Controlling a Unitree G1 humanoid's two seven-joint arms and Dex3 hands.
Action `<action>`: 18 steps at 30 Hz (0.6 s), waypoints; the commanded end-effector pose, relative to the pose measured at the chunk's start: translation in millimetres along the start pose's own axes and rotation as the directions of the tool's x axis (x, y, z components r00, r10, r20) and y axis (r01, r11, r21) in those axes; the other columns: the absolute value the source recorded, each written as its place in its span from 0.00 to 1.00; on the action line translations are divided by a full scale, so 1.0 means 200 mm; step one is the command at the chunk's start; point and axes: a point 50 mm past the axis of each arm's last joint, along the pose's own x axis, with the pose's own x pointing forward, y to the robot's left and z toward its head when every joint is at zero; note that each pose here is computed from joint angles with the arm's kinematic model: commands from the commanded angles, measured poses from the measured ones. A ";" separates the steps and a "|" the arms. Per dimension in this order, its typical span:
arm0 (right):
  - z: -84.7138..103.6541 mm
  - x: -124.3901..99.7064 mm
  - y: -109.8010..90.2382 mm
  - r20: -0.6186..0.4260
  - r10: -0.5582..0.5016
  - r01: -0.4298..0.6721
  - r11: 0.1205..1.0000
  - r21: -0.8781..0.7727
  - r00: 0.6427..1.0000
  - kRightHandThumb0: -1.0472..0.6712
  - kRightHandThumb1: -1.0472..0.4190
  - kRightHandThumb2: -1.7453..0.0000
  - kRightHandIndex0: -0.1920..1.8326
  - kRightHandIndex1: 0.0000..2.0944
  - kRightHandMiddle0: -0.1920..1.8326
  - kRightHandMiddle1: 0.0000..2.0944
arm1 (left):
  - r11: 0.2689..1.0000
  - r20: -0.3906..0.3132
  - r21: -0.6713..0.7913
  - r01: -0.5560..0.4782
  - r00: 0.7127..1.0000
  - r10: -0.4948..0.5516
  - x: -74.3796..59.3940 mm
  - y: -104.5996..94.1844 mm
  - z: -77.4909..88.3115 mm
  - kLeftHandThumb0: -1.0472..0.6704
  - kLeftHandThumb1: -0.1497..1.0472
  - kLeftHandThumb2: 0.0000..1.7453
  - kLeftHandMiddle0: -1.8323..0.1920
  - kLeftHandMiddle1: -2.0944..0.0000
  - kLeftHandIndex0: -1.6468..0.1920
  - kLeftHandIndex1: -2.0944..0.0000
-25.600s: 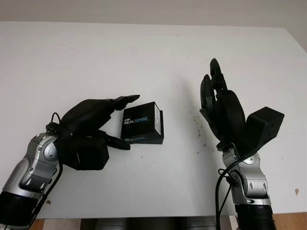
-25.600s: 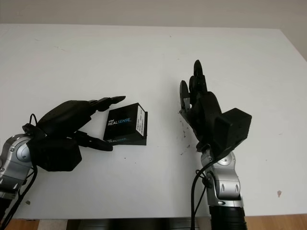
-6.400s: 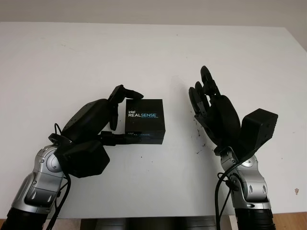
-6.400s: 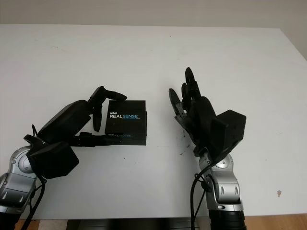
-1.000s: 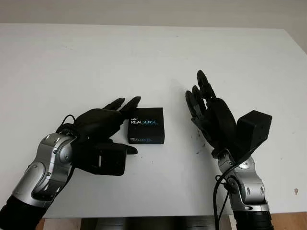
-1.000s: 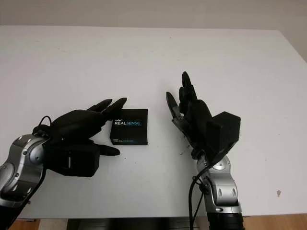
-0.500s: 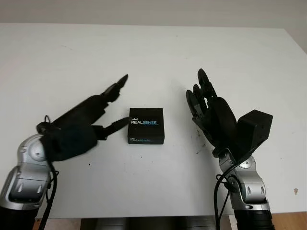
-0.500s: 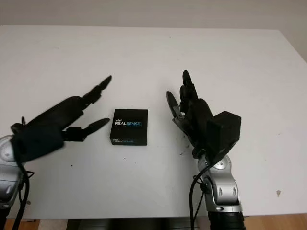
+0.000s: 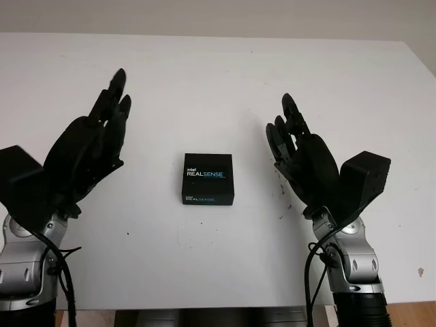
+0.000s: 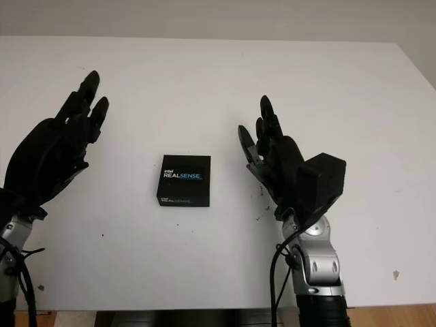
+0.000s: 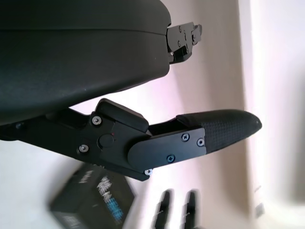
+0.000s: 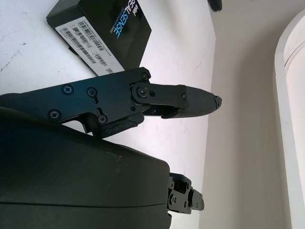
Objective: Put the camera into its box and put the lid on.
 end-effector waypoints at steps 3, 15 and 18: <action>0.02 0.01 -0.01 0.020 -0.013 0.013 1.000 -0.022 1.000 0.26 0.00 0.74 0.00 0.02 0.03 0.02 | 0.994 0.014 -0.065 -0.083 0.996 0.084 -0.04 0.01 -0.06 0.13 1.00 0.39 1.00 1.00 1.00 1.00; -0.01 0.00 0.02 0.018 -0.057 0.057 0.998 -0.006 0.998 0.22 0.00 0.70 0.00 0.00 0.00 0.01 | 0.985 0.010 -0.102 -0.139 0.990 0.141 -0.08 -0.02 -0.16 0.14 1.00 0.40 1.00 1.00 1.00 1.00; -0.02 -0.01 0.02 0.020 -0.058 0.058 0.998 0.002 0.998 0.22 0.00 0.70 0.00 0.00 0.00 0.01 | 0.983 0.004 -0.126 -0.131 0.991 0.132 -0.09 -0.03 -0.17 0.14 1.00 0.39 1.00 1.00 1.00 1.00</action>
